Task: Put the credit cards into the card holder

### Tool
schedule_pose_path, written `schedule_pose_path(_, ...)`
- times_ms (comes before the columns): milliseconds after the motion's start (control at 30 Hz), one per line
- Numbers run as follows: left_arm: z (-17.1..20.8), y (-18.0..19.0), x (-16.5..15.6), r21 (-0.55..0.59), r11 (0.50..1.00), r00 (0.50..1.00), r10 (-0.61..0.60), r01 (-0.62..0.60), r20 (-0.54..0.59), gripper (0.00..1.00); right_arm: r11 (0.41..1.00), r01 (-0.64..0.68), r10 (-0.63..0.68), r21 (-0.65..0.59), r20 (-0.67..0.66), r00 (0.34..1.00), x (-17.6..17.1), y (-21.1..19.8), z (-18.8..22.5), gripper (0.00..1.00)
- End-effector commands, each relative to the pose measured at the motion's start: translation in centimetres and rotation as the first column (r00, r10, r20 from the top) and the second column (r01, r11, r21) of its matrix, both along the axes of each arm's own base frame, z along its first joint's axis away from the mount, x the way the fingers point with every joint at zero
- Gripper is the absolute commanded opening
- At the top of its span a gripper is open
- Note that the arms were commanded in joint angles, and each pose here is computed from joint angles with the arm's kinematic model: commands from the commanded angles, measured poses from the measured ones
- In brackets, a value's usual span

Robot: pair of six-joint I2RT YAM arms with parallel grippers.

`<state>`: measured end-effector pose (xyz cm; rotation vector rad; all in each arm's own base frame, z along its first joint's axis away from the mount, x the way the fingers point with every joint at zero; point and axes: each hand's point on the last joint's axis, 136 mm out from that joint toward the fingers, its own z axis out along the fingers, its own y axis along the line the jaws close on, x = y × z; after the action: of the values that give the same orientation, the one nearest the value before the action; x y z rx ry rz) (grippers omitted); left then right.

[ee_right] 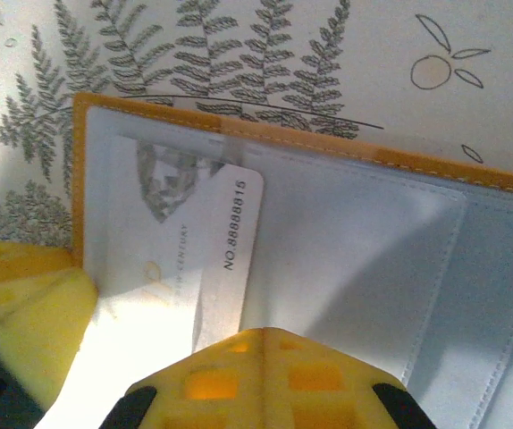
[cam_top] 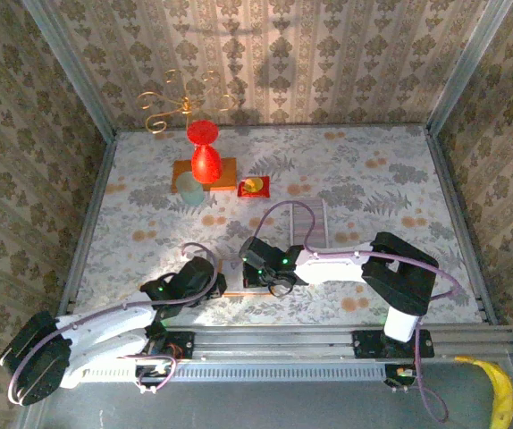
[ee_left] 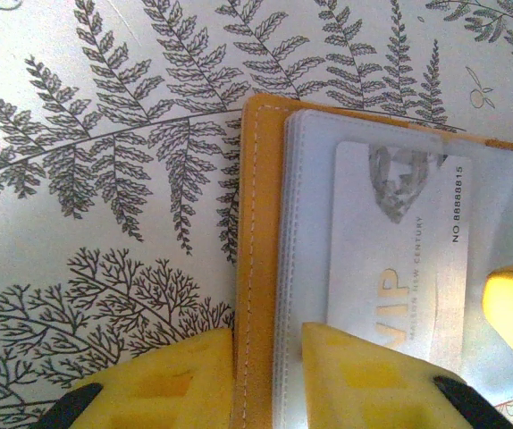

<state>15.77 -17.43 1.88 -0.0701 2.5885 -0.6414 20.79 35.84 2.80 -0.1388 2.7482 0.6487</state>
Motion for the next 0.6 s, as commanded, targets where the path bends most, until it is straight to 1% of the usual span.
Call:
schedule_pose_path(0,-2.6,1.9,-2.0,0.076,0.997,0.996,0.004,0.003,-0.094,0.26,0.999,-0.010,0.009,-0.041,-0.022,1.000,-0.5,0.1,-1.2,0.00)
schedule_pose_path(400,-2.7,1.7,-2.0,0.064,0.998,0.995,0.007,-0.001,-0.096,0.26,0.998,-0.049,0.050,0.050,-0.006,0.999,-0.5,3.6,0.3,0.00)
schedule_pose_path(567,-2.6,1.5,-2.1,0.051,0.999,0.995,0.004,0.001,-0.097,0.28,0.985,-0.042,0.045,0.165,-0.018,0.999,-0.7,5.2,1.2,0.00)
